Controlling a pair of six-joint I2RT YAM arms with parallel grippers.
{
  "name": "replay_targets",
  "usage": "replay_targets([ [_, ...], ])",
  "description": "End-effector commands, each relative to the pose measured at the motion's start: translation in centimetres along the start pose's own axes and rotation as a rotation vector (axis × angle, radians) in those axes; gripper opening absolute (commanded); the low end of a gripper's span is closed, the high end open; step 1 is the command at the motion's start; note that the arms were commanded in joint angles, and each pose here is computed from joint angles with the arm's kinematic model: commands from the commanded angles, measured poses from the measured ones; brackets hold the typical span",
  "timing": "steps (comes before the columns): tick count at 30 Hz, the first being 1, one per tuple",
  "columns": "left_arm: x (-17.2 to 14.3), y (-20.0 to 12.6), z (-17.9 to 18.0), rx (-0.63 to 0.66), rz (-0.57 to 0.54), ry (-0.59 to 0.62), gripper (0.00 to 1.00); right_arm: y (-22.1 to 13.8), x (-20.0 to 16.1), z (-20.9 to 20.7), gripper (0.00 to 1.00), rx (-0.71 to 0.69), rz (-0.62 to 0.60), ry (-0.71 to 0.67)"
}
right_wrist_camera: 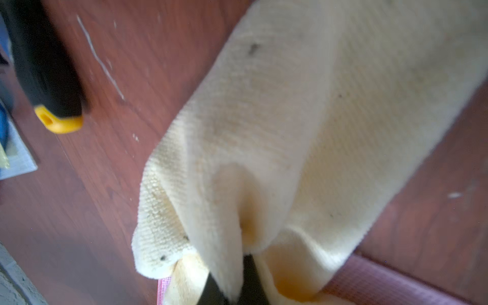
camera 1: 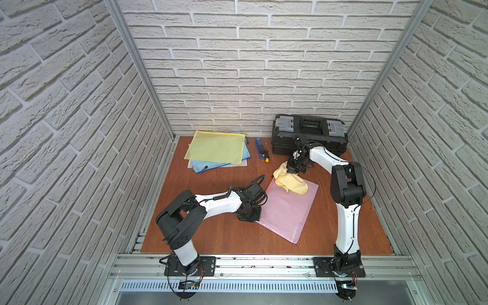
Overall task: Wipe the document bag
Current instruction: Wipe the dirt from the document bag.
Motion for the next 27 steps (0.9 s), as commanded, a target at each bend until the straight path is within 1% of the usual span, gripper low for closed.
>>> replay_targets([
  [1,0.2,1.5,0.7,0.082,-0.002,0.016,0.00,-1.2,-6.1,4.5,0.02,0.043,0.069,-0.114],
  [2,0.4,1.6,0.7,0.084,0.002,0.018,0.00,-0.6,-8.3,5.4,0.02,0.053,0.095,-0.130],
  [3,0.5,1.7,0.5,0.089,0.006,0.025,0.00,-1.1,-10.4,6.4,0.02,0.083,0.106,-0.144],
  [6,0.9,1.6,0.2,0.094,0.017,0.041,0.00,-0.2,-16.2,7.4,0.02,0.133,0.174,-0.128],
  [9,1.0,1.2,0.1,0.095,0.009,0.048,0.00,0.1,-19.7,6.9,0.02,0.208,0.199,-0.056],
  [11,0.9,1.0,0.0,0.091,0.005,0.049,0.00,-0.2,-20.1,5.8,0.02,0.218,0.175,-0.017],
  [13,0.9,0.9,0.1,0.090,0.006,0.050,0.00,-0.8,-19.1,4.1,0.02,0.156,0.145,-0.003],
  [15,0.7,0.9,0.2,0.091,0.010,0.050,0.00,-1.4,-17.0,2.4,0.02,0.116,0.133,0.004],
  [19,0.6,1.0,0.4,0.100,0.010,0.049,0.00,-2.0,-11.9,-1.2,0.02,0.075,0.097,0.047],
  [22,0.7,0.8,0.4,0.105,0.003,0.047,0.00,-2.3,-8.3,-4.5,0.02,0.073,0.092,0.110],
  [24,0.7,0.7,0.4,0.107,-0.007,0.042,0.00,-3.5,-6.4,-6.6,0.02,0.059,0.046,0.138],
  [27,0.8,0.6,0.3,0.091,-0.015,0.036,0.00,-5.4,-4.7,-9.4,0.02,-0.002,0.007,0.173],
])
Point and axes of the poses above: each gripper's point midway between its finger pads, its own y axis out along the fingers, its own z axis along the line the jaws close on, x = y × z, the point moved 8 cm from there along -y, back along the fingers, and after that the axes turned 4 degrees about -y, right-handed, at the moved point
